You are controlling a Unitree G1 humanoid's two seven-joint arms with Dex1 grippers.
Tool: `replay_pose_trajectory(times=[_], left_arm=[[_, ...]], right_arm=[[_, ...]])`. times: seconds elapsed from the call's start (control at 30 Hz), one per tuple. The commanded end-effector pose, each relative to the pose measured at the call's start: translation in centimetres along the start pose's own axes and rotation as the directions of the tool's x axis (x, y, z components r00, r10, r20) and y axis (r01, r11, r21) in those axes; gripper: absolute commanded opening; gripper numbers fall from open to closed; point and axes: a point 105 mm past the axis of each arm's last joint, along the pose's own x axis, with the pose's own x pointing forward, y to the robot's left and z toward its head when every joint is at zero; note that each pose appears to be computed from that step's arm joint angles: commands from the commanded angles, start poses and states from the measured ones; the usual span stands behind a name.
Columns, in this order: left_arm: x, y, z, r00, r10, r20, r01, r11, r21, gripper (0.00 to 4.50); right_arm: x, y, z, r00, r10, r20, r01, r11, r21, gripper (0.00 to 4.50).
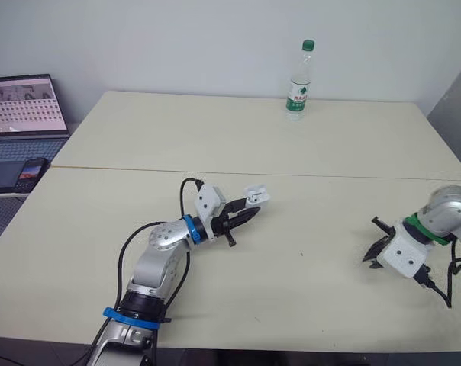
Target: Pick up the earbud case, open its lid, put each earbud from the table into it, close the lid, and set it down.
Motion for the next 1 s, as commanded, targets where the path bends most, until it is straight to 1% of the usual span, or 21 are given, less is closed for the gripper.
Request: replay_pose_trajectory(times=[0.03, 0.07, 0.17, 0.27, 0.33, 0.37, 0.4, 0.43, 0.53, 0.6, 0.67, 0.73, 0.83, 0.9, 1.0], left_arm=[[0.1, -0.1, 1.4, 0.999, -0.001, 0.038, 0.0, 0.999, 0.037, 0.77], [0.1, -0.1, 1.4, 0.999, 0.0, 0.038, -0.001, 0.999, 0.037, 0.77], [0.1, -0.1, 1.4, 0.999, -0.003, 0.037, 0.001, 0.999, 0.036, 0.77], [0.3, 0.0, 1.4, 0.999, -0.011, 0.036, 0.01, 0.999, 0.036, 0.77], [0.4, 0.0, 1.4, 0.999, -0.018, 0.035, 0.016, 0.999, 0.037, 0.77], [0.5, 0.0, 1.4, 0.999, -0.023, 0.035, 0.022, 0.999, 0.037, 0.77], [0.6, 0.0, 1.4, 0.999, -0.029, 0.035, 0.027, 0.999, 0.038, 0.77], [0.7, 0.0, 1.4, 0.999, -0.033, 0.035, 0.031, 0.999, 0.037, 0.77], [1.1, -0.1, 1.4, 0.998, -0.052, 0.037, 0.051, 0.998, 0.034, 0.77], [1.3, -0.2, 1.4, 0.997, -0.06, 0.039, 0.059, 0.998, 0.033, 0.77], [1.4, -0.2, 1.4, 0.997, -0.07, 0.039, 0.069, 0.997, 0.035, 0.77], [1.6, -0.1, 1.4, 0.996, -0.076, 0.039, 0.074, 0.997, 0.037, 0.77], [1.6, -0.1, 1.5, 0.996, -0.085, 0.039, 0.083, 0.996, 0.043, 0.77], [1.6, 0.0, 1.6, 0.996, -0.086, 0.038, 0.084, 0.995, 0.046, 0.77], [1.5, 0.1, 1.6, 0.996, -0.084, 0.037, 0.082, 0.995, 0.049, 0.77]], right_arm=[[-0.2, 0.8, -0.3, 0.999, 0.051, -0.007, -0.051, 0.998, 0.04, 1.05], [-0.2, 0.7, -0.3, 1.0, 0.031, 0.002, -0.032, 0.998, 0.058, 1.31], [-1.0, 0.3, -0.3, 0.998, -0.056, -0.005, 0.056, 0.991, 0.119, 2.36], [-2.4, 0.2, 0.4, 0.99, -0.138, 0.027, 0.129, 0.965, 0.229, 2.36], [-3.1, 0.1, 0.9, 0.979, -0.201, 0.044, 0.176, 0.926, 0.334, 2.36], [-3.5, 0.3, 1.1, 0.973, -0.228, 0.04, 0.192, 0.89, 0.413, 2.36], [-3.8, 0.5, 1.3, 0.967, -0.255, 0.027, 0.21, 0.85, 0.483, 2.36], [-4.0, 0.6, 1.5, 0.962, -0.273, 0.019, 0.223, 0.823, 0.523, 2.36], [-4.2, 0.9, 1.8, 0.944, -0.325, -0.049, 0.274, 0.693, 0.667, 2.36], [-4.3, 0.8, 1.8, 0.935, -0.341, -0.103, 0.31, 0.636, 0.707, 2.36], [-4.3, 0.5, 1.4, 0.917, -0.366, -0.161, 0.367, 0.608, 0.704, 2.36], [-4.2, 0.2, 1.6, 0.91, -0.387, -0.151, 0.38, 0.631, 0.676, 2.36], [-3.7, 0.5, 1.5, 0.924, -0.354, -0.144, 0.372, 0.75, 0.546, 2.36], [-3.5, 0.7, 1.2, 0.934, -0.324, -0.149, 0.355, 0.805, 0.476, 2.36], [-3.1, 0.3, 1.0, 0.944, -0.306, -0.123, 0.328, 0.838, 0.435, 2.36]])
